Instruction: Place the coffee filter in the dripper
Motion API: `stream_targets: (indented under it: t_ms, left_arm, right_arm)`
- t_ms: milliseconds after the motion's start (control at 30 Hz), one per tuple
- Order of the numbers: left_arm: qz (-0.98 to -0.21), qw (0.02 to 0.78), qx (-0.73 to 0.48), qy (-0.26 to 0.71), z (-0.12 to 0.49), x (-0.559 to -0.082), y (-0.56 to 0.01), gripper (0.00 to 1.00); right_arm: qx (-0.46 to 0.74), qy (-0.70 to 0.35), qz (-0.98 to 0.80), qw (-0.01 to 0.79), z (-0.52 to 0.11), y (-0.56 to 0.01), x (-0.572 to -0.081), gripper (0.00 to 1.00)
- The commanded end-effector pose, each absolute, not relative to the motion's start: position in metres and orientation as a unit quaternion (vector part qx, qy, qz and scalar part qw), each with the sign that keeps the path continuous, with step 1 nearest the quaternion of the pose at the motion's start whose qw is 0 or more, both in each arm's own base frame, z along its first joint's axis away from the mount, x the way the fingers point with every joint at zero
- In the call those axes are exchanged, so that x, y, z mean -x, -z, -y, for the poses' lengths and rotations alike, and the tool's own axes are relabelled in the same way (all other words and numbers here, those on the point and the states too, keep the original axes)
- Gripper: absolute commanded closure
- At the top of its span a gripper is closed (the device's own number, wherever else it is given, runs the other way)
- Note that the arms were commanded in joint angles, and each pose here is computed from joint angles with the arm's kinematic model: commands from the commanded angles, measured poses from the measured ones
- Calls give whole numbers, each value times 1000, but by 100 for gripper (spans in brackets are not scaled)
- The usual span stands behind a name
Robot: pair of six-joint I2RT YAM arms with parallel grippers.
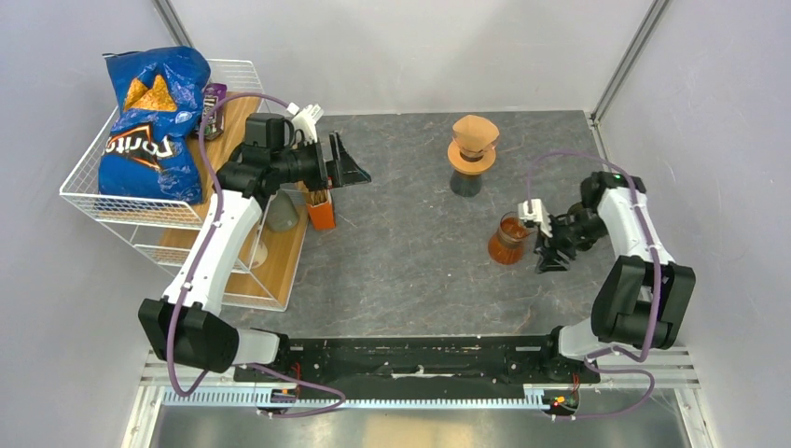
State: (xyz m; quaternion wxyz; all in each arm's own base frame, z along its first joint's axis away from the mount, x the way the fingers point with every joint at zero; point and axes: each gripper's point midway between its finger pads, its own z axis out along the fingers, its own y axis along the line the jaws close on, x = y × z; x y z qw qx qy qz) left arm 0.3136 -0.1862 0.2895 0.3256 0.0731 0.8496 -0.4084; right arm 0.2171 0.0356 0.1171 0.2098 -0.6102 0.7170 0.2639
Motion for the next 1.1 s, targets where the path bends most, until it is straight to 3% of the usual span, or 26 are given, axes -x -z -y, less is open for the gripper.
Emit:
stream_targets:
  t_ms: [0,233,500,1067]
  left_arm:
    - [-835,356,-101,407,181,-304,-307,3]
    - [-836,354,-98,407,182,-305,-302,3]
    - [-839,356,-106,397,179,-303,-307,3]
    - [-838,353,-103,403,181,-306,-303,3]
  right_arm:
    - [622,-235,-720,197,6,-126,-210,40]
    - [625,-202,-712,247,15,-124,-269,38]
    - [665,-187,-676,258,-5,-101,-304,34]
    - [702,-226,-615,280,-109,-101,-289,38]
